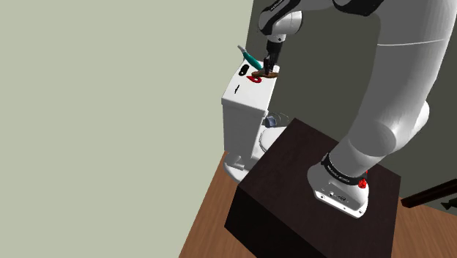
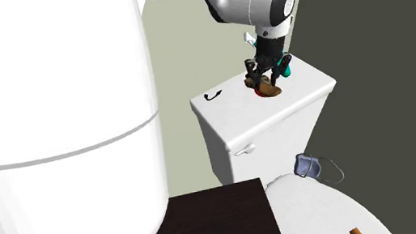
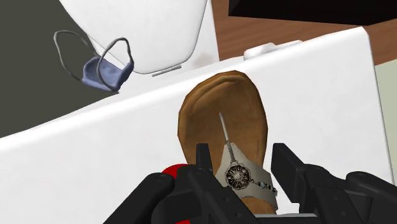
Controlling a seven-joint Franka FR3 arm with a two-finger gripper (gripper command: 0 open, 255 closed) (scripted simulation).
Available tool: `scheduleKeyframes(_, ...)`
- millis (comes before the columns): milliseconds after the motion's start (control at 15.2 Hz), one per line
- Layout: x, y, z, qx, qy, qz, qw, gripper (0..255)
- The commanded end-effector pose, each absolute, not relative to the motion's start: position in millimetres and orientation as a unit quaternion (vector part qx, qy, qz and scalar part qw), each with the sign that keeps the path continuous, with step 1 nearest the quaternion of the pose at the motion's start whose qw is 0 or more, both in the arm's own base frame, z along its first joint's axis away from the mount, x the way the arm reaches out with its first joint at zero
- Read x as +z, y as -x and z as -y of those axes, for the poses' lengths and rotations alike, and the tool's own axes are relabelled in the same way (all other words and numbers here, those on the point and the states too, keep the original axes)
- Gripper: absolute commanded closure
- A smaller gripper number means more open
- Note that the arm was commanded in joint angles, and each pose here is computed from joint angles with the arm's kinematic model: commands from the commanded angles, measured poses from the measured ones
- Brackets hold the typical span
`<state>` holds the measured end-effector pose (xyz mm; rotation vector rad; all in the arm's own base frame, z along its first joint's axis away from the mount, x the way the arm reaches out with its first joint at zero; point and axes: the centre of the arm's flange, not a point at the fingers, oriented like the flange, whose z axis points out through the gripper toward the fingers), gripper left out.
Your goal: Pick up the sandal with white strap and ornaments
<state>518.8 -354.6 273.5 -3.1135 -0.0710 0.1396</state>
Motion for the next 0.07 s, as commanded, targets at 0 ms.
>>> scheduleKeyframes(0,276.4,-518.7,354.7,0.045,0.999,0.023,0.012,255)
